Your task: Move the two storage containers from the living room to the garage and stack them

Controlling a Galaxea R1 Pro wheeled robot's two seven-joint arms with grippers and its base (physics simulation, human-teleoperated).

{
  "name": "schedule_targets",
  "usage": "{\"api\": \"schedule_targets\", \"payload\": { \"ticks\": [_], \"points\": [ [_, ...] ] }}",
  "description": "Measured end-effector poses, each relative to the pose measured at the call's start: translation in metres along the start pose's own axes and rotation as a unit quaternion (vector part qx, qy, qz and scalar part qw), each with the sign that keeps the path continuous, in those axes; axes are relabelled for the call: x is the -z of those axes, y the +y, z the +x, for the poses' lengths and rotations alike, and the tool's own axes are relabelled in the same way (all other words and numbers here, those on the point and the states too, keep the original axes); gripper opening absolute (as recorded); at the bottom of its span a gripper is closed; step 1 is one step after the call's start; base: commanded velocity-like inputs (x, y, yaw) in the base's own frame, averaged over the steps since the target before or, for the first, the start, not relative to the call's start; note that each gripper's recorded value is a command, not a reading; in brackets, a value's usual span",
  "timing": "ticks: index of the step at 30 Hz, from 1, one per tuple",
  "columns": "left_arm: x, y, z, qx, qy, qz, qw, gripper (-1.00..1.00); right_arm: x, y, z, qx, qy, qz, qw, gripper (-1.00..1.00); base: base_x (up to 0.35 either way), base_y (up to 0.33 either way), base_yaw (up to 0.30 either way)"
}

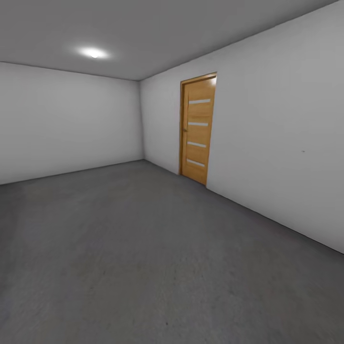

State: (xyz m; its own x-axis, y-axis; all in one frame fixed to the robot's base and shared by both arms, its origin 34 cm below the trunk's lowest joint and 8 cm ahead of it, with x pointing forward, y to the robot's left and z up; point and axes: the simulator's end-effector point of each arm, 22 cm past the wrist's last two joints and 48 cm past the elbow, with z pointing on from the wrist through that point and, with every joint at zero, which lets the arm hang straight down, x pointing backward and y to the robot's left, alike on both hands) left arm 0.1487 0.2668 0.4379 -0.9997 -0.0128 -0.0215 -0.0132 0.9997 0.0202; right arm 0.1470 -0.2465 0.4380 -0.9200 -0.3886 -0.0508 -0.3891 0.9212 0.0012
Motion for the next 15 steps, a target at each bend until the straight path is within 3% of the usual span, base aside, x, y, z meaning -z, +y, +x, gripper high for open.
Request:
{"api": "schedule_targets", "payload": {
  "ticks": [15],
  "points": [
    [0.0,-0.0006,0.0002,0.001,0.0,0.0,1.0,1.0,0.0,-0.0002,0.0,0.0,0.0,0.0,1.0,1.0,0.322,0.0,0.0]
  ]
}}
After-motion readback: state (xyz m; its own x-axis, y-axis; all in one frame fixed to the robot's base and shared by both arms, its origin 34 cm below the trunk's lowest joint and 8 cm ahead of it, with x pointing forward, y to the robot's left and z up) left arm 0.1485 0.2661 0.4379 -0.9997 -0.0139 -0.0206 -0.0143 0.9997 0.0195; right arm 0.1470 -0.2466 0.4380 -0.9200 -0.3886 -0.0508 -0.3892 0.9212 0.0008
